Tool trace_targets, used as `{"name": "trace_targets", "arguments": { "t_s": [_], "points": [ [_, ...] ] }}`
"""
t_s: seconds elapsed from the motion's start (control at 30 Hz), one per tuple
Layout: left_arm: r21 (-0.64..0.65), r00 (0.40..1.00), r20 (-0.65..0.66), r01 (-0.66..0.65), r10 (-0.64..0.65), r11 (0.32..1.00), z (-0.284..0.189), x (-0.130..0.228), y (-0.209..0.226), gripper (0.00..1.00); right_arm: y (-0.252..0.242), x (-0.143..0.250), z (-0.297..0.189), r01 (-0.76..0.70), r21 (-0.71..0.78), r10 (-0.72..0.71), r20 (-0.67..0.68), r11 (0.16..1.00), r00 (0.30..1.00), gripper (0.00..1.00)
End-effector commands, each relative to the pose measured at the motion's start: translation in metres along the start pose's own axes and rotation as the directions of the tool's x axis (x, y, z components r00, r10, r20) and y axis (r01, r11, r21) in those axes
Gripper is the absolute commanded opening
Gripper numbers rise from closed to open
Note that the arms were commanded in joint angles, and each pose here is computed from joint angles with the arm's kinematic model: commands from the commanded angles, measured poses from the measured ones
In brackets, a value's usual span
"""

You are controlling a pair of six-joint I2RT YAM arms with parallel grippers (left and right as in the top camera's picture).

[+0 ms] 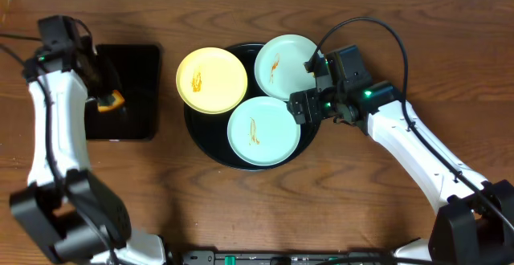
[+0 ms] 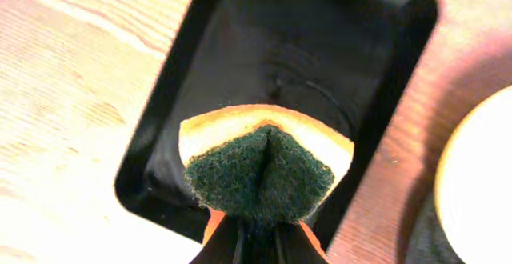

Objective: Clean dirty plates on tray and stack at the side
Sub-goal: 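Lift the sponge with the left gripper and bring it onto the front green plate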

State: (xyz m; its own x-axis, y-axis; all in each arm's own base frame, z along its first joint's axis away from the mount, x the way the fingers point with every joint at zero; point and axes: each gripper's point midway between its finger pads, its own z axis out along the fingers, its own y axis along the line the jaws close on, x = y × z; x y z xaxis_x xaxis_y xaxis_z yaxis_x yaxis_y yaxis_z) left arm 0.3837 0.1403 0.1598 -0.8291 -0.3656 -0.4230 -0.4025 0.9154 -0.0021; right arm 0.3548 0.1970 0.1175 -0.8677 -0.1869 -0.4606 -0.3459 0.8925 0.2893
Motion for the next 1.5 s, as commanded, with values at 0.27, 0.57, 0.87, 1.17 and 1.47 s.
{"name": "trace_targets", "arguments": {
  "t_s": [0.27,0.57,0.87,1.17,1.47],
  "points": [
    [0.263,0.998,0.043,-0.053,0.043,0.963,-0.032,-0.002,-0.056,0.07,-0.001,0.005,0.020,-0.102,-0.004,0.101,-0.049,0.995,0.994,0.72],
    [0.323,0.990,-0.022,-0.122,0.136,0.938,-0.039,0.027,-0.115,0.07,0.003,0.038,0.061,-0.164,-0.072,0.146,-0.211,0.984,0.967,0.59],
    [0.365,0.971,-0.119,-0.154,0.210,0.918,-0.048,0.069,-0.162,0.08,-0.003,0.060,0.087,-0.231,-0.054,0.205,-0.299,0.972,0.932,0.50],
    [0.379,0.950,-0.194,-0.158,0.245,0.912,-0.045,0.105,-0.189,0.07,-0.003,0.060,0.088,-0.230,-0.053,0.205,-0.297,0.972,0.933,0.38],
    [0.386,0.943,-0.224,-0.147,0.247,0.911,-0.035,0.126,-0.205,0.07,-0.001,0.066,0.101,-0.265,-0.069,0.230,-0.323,0.962,0.918,0.13]
  ]
}}
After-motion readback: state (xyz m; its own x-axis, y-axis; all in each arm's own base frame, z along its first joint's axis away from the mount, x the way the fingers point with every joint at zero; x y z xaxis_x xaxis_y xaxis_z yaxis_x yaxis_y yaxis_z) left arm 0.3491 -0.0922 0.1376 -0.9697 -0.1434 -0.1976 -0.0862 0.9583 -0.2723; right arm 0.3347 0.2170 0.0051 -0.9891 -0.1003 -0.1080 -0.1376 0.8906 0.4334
